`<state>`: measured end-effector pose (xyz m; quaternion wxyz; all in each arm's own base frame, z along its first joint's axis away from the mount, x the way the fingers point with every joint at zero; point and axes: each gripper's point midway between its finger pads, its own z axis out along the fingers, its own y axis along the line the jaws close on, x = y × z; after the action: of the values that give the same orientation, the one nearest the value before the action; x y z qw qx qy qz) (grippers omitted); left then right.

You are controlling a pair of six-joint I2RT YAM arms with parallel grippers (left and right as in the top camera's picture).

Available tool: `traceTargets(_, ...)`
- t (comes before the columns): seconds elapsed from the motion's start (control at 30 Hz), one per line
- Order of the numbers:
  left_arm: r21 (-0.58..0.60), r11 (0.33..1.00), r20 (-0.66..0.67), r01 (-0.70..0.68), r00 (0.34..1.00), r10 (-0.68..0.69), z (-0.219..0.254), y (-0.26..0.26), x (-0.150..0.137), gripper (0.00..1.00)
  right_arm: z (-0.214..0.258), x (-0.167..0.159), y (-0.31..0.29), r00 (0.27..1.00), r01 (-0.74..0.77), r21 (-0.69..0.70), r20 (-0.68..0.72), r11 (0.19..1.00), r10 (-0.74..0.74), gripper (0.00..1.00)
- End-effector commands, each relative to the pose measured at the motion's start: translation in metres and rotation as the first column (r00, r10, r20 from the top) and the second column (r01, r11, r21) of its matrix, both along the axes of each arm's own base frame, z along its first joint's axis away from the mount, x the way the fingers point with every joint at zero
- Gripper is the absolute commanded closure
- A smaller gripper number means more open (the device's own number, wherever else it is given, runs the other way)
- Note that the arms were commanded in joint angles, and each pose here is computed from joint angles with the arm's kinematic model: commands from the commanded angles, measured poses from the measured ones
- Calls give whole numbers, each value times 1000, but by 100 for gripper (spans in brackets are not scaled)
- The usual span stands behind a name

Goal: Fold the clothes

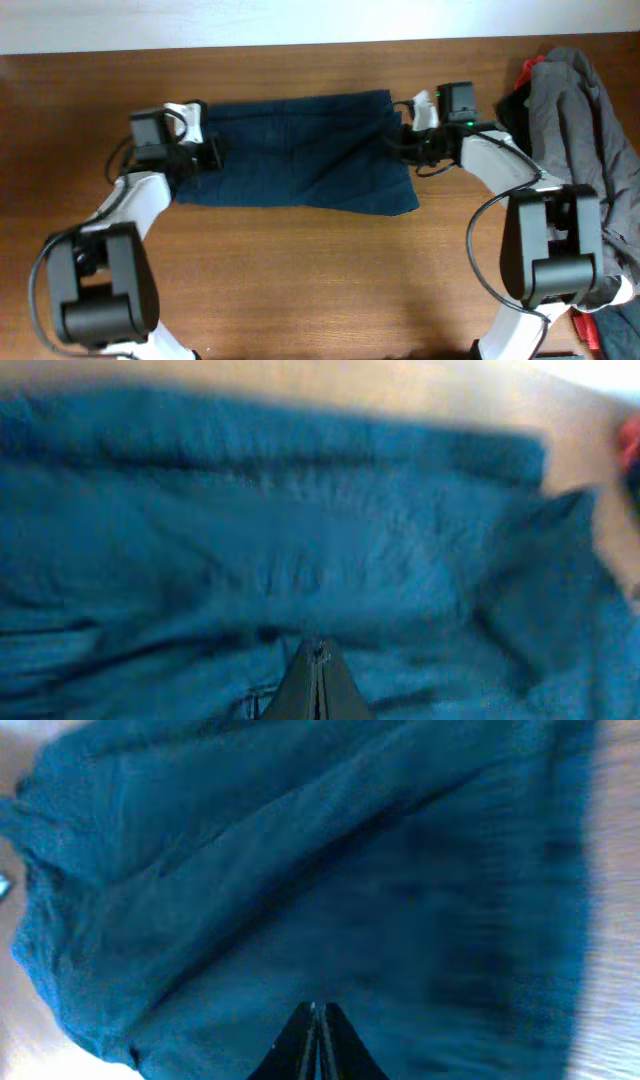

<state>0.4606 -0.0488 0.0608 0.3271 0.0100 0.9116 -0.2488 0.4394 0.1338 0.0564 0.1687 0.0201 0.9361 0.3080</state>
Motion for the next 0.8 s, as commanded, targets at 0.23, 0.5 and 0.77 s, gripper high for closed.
traceTargets(0.23, 134, 979, -172, -156, 969, 178, -82, 46, -7, 98, -51, -30, -8, 987, -32, -226, -158, 974, -4, 91)
traceTargets(0.5, 139, 977, -320, -164, 926, 201, -98, 56, -39, 100, -73, -82, -55, 928, -78, -460, -357, 884, -104, 96)
traceTargets(0.77, 112, 992, -445, -59, 889, 103, -92, 40, -79, 100, -56, -127, -95, 853, -109, -633, -456, 766, -255, 96)
